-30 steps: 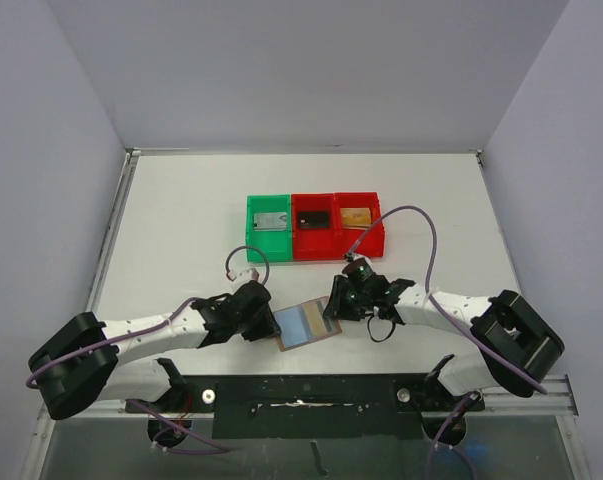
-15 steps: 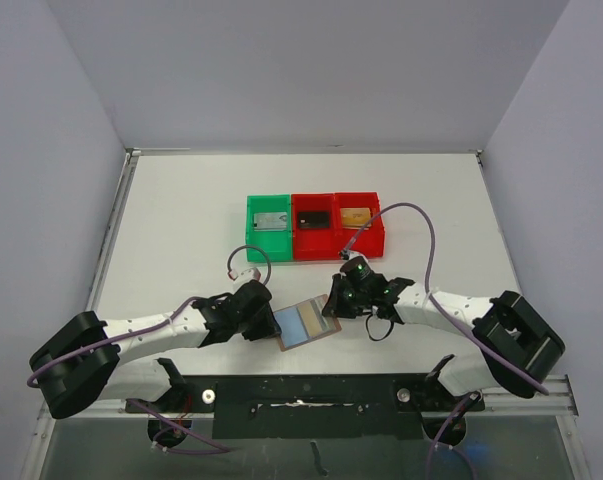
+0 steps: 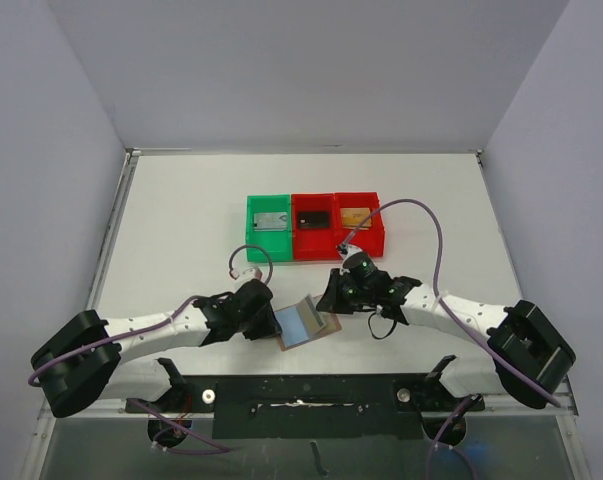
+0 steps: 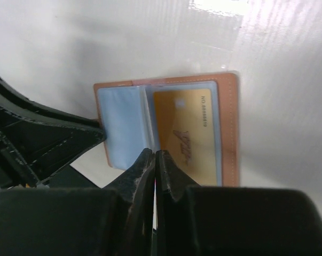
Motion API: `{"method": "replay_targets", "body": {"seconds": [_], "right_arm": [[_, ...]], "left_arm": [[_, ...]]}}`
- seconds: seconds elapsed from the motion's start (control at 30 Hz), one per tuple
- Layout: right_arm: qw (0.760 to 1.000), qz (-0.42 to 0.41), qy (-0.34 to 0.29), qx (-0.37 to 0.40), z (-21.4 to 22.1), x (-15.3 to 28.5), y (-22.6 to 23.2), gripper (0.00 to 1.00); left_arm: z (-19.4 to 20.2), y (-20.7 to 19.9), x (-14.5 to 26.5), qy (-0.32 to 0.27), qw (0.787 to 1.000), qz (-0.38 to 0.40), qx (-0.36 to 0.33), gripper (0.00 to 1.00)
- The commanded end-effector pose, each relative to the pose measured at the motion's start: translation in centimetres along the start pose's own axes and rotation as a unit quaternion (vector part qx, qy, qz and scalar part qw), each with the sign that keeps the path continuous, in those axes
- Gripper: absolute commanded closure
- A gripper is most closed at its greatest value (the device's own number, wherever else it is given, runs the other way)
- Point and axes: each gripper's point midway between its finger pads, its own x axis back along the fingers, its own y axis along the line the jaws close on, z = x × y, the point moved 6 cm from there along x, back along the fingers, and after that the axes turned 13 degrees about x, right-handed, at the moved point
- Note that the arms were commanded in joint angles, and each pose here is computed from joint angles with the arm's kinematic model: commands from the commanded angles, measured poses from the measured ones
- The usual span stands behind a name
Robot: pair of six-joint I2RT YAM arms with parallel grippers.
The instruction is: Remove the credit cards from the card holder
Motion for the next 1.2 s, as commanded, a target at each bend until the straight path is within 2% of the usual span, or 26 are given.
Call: {"method": "replay_targets", "body": {"seconds": [0.0,0.53,0.63,0.7,0.9,1.0,1.17], "right_arm": [[0.995,-0.087,-0.045,0.024,-2.5,1.2,3.5,1.0],[0.982,-0.176,0.023,0.057,-2.5,-1.4,7.0,0.9],[0.979,-0.187,0.026,0.073,-2.7,-1.4,7.9,0.84],[0.981,-0.181,0.015,0.075,-2.9,-1.2,8.0,0.78],[0.991,-0.115,-0.009,0.067,-3.4,-0.4,6.5,0.74],[0.996,-0.077,-0.013,0.045,-3.0,-0.6,5.0,0.73],[0.998,-0.058,-0.009,0.017,-2.0,-1.2,3.3,0.72]], "left_arm": [[-0.5,-2.1,0.5,-0.007,0.999,0.029,-0.012,0.77],[-1.3,-1.9,2.3,-0.035,0.999,0.028,0.0,0.77],[-1.6,-1.5,3.1,-0.048,0.998,0.027,0.012,0.76],[-1.9,-1.2,3.8,-0.062,0.998,0.027,0.02,0.73],[-2.4,-1.9,5.3,-0.073,0.995,0.065,0.018,0.55],[-2.2,-3.1,5.4,-0.057,0.994,0.097,0.003,0.52],[-1.5,-5.1,4.7,-0.021,0.991,0.131,-0.014,0.51]]}}
